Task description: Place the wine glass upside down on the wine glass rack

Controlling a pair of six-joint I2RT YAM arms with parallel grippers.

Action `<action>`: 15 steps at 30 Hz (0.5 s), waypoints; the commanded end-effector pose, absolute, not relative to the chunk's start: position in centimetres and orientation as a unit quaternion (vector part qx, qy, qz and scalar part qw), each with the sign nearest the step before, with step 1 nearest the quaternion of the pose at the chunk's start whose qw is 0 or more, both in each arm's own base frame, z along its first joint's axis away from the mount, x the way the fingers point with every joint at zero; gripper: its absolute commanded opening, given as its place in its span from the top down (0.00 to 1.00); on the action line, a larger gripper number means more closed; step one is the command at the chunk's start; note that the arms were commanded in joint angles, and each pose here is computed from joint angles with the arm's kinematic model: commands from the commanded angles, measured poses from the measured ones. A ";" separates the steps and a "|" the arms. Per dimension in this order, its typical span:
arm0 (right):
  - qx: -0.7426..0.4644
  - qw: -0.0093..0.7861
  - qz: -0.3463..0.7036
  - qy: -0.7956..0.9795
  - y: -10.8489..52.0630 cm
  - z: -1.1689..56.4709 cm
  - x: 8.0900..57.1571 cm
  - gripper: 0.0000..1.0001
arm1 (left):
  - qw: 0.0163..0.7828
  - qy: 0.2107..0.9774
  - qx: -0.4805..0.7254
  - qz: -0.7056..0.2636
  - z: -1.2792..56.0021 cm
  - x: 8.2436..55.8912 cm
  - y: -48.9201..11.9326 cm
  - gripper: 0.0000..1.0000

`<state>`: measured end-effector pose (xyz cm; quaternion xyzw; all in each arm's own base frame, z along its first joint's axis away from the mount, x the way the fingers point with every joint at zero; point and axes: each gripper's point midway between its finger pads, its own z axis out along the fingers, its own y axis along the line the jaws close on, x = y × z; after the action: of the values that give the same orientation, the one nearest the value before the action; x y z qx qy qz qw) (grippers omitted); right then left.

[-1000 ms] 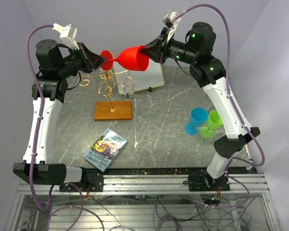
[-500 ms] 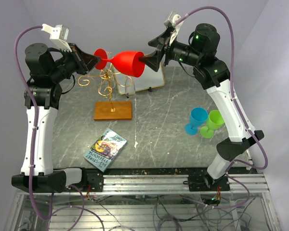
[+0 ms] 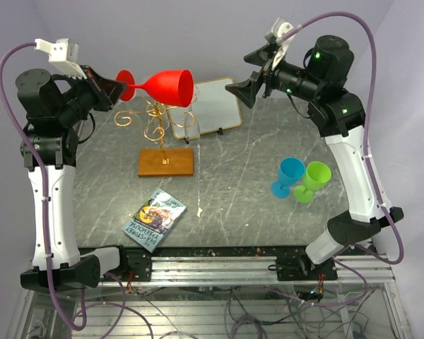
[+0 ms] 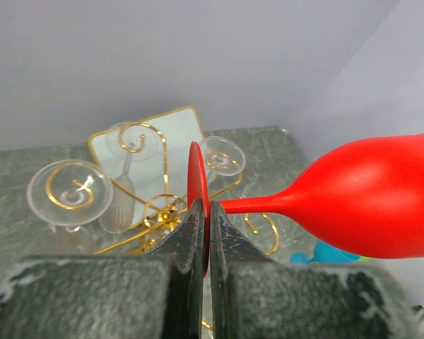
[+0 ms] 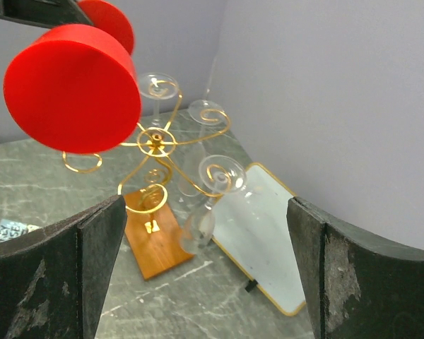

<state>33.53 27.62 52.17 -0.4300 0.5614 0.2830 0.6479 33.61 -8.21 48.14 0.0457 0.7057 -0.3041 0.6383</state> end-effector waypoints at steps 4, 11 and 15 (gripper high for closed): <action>-0.401 0.645 0.278 0.588 23.3 51.9 35.2 0.04 | 0.689 0.698 0.065 -0.184 51.0 32.5 -4.6 0.93; -0.396 0.642 0.280 0.594 22.9 51.4 35.8 0.04 | 0.716 0.692 0.088 -0.030 53.8 30.7 -0.8 0.93; -0.398 0.638 0.282 0.596 22.9 51.0 35.8 0.04 | 0.719 0.686 0.108 0.035 55.1 29.2 0.5 0.93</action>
<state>36.15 22.95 51.06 -0.3964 0.5979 0.2737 0.6407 30.42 -2.16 54.63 0.0948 0.6812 -0.0641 0.7231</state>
